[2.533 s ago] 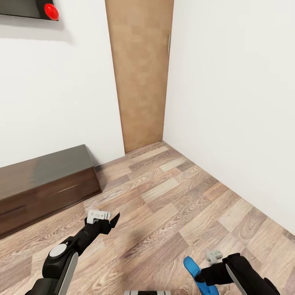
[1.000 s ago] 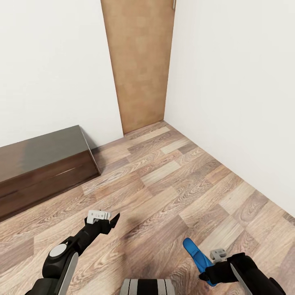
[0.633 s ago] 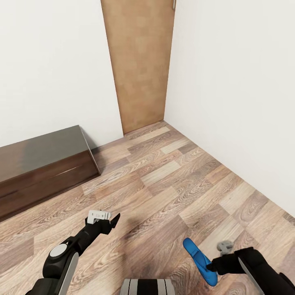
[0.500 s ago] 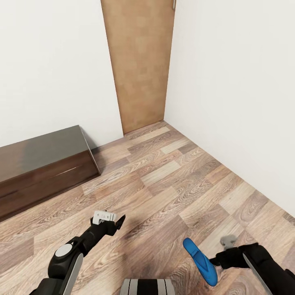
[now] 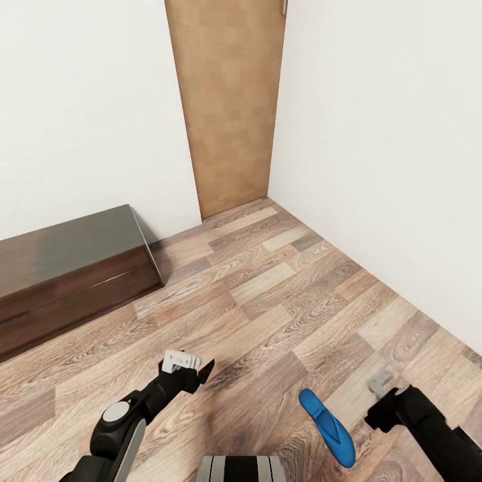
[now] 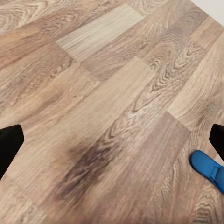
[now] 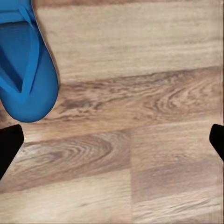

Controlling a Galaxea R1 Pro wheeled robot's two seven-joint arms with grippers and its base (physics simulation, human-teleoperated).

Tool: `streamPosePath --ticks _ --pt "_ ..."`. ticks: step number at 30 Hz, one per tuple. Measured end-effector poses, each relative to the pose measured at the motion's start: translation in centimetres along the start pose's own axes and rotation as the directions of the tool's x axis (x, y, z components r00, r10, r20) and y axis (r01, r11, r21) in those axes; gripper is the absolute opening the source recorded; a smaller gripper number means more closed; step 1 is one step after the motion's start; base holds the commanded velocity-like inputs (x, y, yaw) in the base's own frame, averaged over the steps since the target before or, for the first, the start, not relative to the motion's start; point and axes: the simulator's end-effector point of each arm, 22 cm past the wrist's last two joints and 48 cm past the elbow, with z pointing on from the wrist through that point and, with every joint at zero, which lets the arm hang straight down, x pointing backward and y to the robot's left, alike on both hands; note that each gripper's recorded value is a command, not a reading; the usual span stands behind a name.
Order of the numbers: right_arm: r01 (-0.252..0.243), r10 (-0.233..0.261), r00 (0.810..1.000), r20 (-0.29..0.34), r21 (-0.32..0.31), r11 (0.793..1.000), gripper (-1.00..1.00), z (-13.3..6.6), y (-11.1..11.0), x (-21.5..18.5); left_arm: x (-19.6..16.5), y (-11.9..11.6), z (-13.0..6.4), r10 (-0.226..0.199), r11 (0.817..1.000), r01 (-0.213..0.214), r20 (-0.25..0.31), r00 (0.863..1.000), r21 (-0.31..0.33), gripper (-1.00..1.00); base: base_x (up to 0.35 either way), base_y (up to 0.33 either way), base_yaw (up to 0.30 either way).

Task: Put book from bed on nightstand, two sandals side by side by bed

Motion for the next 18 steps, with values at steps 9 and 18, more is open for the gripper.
streamPosePath --ticks 9,18 --pt "-0.010 0.010 1.000 -0.008 0.029 1.000 1.00 0.7 -3.0 -1.8 0.1 -0.6 0.1 0.007 1.000 -0.007 -0.003 1.000 0.012 1.00 0.000 0.000 0.000" --pt "-0.007 0.007 1.000 0.010 -0.007 1.000 1.00 1.1 -0.7 -3.0 0.1 -0.7 0.1 0.007 1.000 -0.007 -0.003 1.000 0.014 1.00 0.000 0.000 0.000"
